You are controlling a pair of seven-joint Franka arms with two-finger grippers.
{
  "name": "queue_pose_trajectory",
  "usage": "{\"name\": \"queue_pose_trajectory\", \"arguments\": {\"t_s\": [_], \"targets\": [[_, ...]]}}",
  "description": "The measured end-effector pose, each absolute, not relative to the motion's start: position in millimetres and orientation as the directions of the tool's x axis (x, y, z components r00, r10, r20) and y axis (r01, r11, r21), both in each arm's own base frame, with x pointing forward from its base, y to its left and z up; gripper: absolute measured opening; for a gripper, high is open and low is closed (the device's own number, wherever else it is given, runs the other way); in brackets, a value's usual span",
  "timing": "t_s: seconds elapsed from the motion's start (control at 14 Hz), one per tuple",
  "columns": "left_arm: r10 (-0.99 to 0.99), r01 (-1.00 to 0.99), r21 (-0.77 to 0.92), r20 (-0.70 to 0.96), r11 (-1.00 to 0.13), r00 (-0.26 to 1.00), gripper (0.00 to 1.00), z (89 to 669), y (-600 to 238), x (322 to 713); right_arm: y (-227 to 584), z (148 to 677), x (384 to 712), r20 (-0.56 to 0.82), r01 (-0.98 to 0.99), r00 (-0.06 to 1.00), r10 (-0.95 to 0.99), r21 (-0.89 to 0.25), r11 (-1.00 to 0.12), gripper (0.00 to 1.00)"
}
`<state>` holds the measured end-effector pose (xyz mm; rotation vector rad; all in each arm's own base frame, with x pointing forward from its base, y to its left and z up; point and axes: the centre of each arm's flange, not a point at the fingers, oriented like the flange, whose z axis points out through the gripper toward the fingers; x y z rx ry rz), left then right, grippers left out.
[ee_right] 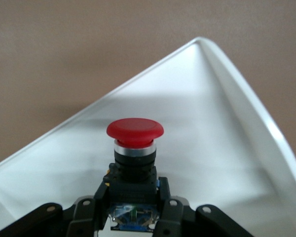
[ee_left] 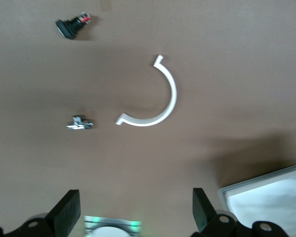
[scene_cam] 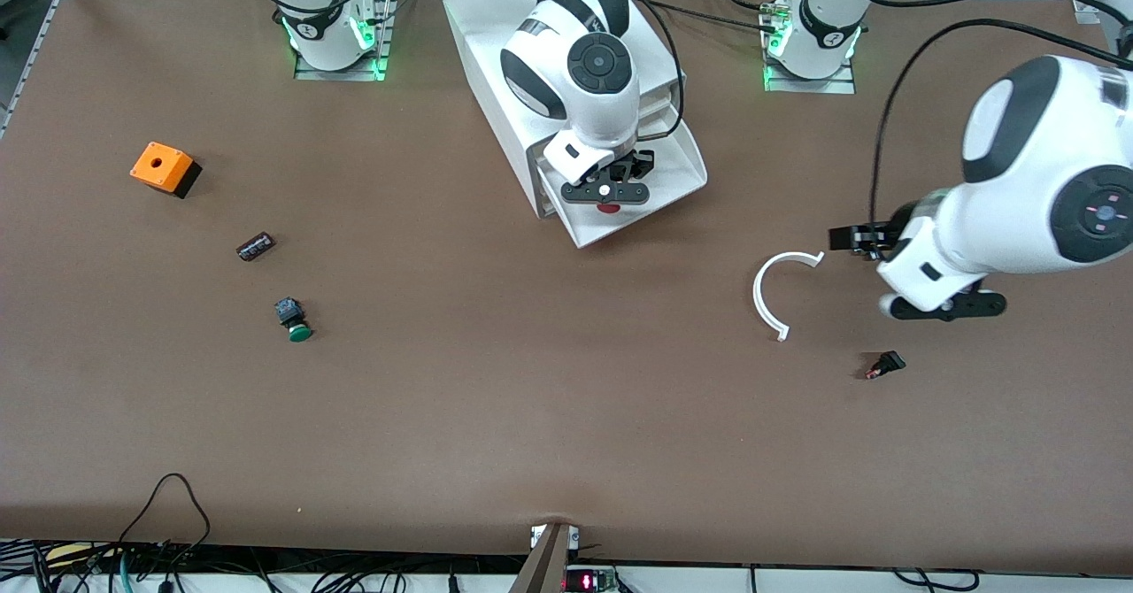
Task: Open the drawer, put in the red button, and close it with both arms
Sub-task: 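Release the red button into the drawer and push it shut with the right gripper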
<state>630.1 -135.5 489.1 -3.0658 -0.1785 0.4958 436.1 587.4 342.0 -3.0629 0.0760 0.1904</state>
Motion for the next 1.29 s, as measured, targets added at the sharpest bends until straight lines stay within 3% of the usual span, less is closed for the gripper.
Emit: {"name": "queue_pose_trajectory", "arguments": {"t_s": [0.36, 0.57, 0.86, 1.29], "targets": [[0.195, 0.185, -0.062, -0.27, -0.981, 0.943, 1.0, 453.7, -192.7, 608.7, 591.1, 328.3, 425.1, -0.133, -0.065, 0.989, -0.059, -0.039, -0.997, 0.41], [0.241, 0.231, -0.068, -0.244, -0.97, 0.939, 1.0, 432.4, -209.3, 595.9, 587.4, 331.2, 432.4, -0.106, -0.079, 0.991, -0.076, -0.029, -0.996, 0.62], [0.302, 0.3, -0.039, -0.197, -0.953, 0.933, 1.0, 392.6, -231.8, 584.2, 549.7, 383.9, 485.8, -0.064, -0.15, 0.987, -0.148, -0.032, -0.988, 0.99], [0.415, 0.426, 0.038, -0.163, -0.904, 0.895, 1.0, 342.6, -307.3, 544.9, 436.7, 479.1, 573.5, -0.018, -0.073, 0.997, -0.072, -0.064, -0.995, 1.0]]}}
